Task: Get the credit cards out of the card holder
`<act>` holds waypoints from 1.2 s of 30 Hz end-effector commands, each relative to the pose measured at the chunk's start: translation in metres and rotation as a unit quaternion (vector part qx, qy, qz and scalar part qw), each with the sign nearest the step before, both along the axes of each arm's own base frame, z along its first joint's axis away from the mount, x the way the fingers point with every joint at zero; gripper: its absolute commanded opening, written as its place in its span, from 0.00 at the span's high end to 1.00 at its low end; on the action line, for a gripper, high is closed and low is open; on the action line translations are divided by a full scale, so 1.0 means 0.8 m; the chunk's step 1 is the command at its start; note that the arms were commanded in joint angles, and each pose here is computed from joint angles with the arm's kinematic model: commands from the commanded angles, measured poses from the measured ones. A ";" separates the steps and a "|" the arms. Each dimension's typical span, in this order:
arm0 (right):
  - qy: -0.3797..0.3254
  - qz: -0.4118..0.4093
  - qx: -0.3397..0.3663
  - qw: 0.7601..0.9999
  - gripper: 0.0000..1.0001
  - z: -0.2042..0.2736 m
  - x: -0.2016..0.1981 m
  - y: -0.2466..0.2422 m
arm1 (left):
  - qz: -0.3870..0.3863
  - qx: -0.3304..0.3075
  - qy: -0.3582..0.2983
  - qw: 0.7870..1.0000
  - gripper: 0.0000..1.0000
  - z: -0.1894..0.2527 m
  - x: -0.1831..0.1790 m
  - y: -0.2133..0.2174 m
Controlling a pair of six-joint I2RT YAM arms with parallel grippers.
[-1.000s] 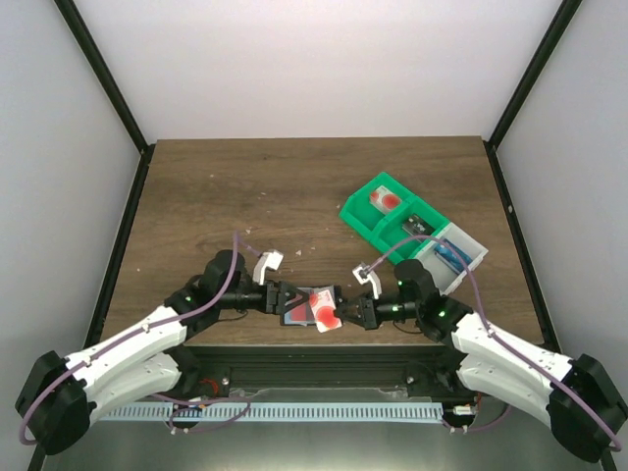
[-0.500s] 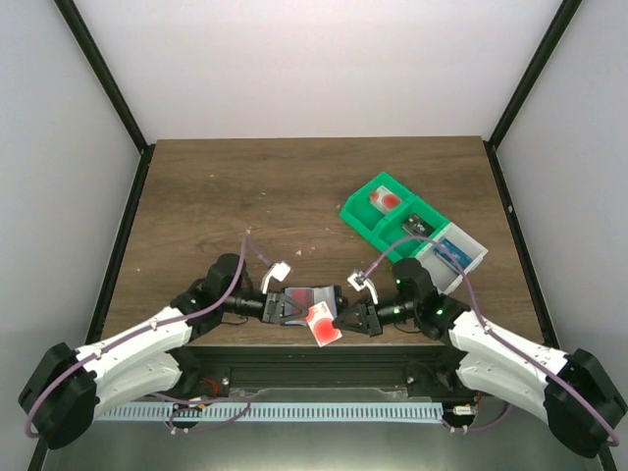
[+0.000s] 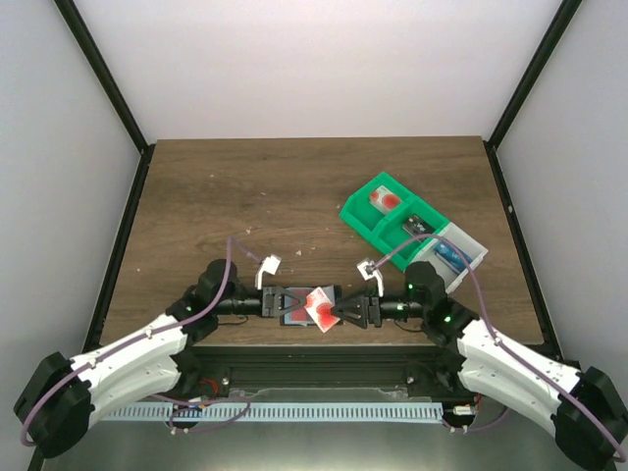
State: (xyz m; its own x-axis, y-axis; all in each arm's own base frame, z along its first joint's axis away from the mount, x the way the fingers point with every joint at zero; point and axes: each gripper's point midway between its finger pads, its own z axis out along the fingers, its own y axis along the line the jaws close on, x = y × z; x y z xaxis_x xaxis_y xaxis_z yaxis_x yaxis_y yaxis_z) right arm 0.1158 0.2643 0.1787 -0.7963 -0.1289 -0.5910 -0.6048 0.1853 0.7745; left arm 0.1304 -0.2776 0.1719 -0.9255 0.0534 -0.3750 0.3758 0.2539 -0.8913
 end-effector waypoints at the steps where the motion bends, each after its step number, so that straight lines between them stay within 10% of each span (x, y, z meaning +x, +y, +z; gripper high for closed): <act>1: 0.031 -0.083 0.039 0.995 0.38 0.004 0.025 -0.006 | 0.094 -0.044 0.015 0.994 1.00 0.012 0.028 0.010; 36: 0.168 -0.192 0.090 0.963 0.72 0.026 0.093 0.012 | 0.219 -0.147 0.029 0.964 1.00 0.029 0.070 0.034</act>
State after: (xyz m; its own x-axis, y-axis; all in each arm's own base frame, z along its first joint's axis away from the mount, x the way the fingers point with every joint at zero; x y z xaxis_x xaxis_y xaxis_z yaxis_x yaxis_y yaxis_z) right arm 0.1826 0.2708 0.1798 -0.9269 0.2678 -0.2630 -0.2081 0.2163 0.9539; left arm 0.1862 -0.2536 0.1869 -0.8697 -0.4233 -0.2539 0.2102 0.1479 -0.9664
